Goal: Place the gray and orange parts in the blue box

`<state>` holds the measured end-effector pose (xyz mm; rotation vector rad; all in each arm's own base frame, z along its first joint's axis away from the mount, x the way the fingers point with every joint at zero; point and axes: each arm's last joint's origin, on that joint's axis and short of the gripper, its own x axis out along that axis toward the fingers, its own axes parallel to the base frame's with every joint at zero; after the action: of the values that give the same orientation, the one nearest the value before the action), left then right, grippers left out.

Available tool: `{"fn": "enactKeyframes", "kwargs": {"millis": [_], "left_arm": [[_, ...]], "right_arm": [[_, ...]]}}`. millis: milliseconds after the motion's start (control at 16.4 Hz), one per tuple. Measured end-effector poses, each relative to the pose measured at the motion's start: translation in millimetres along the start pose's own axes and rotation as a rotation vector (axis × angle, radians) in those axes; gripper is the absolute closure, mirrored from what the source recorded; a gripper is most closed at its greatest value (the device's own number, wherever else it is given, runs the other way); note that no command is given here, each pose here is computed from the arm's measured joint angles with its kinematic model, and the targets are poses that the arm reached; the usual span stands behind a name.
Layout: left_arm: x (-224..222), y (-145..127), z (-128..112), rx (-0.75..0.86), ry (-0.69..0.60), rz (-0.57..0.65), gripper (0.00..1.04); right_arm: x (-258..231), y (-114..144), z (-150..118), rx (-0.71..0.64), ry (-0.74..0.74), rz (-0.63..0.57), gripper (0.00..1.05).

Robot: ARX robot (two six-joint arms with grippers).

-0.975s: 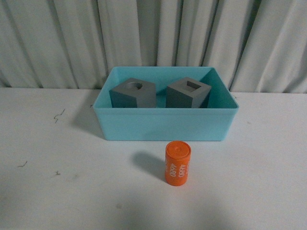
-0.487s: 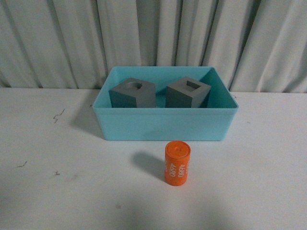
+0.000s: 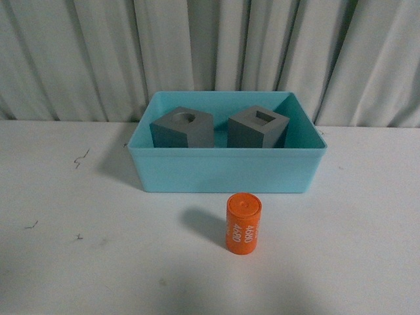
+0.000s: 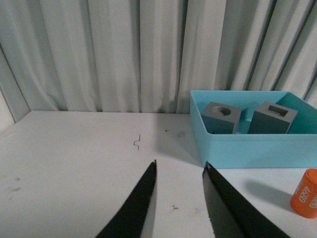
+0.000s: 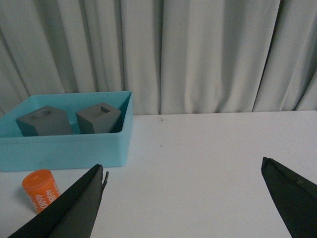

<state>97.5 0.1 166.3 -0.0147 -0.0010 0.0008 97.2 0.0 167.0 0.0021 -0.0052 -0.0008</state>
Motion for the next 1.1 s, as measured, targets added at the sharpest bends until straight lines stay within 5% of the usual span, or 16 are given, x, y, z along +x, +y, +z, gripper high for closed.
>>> {"fn": "enactKeyframes", "kwargs": {"millis": [365,426,548,670,853,975,1096], "left_arm": [[0.0,0.0,0.0,0.000,0.000,0.000,0.06],[0.0,0.0,0.0,0.000,0.000,0.000,0.07],[0.0,0.0,-0.1,0.000,0.001,0.001,0.07],[0.0,0.0,-0.1,0.000,0.001,0.000,0.07],[0.0,0.0,0.0,0.001,0.000,0.000,0.07],[0.0,0.0,0.0,0.000,0.000,0.000,0.07],[0.0,0.0,0.0,0.000,0.000,0.000,0.07]], "right_arm": [[0.0,0.0,0.0,0.000,0.000,0.000,0.06],[0.0,0.0,0.0,0.000,0.000,0.000,0.06],[7.1,-7.5,-2.2,0.030,0.285,-0.152,0.06],[26.2,-30.4,5.2,0.014,0.316,-0.160,0.06],[67.3,-44.0,3.0,-0.057,0.409,0.118,0.06],[88.5,-27.4,-18.4,-0.056,0.503,0.382,0.06],[113.7,-8.9,-27.2,-0.091,0.542,0.511,0.06]]}}
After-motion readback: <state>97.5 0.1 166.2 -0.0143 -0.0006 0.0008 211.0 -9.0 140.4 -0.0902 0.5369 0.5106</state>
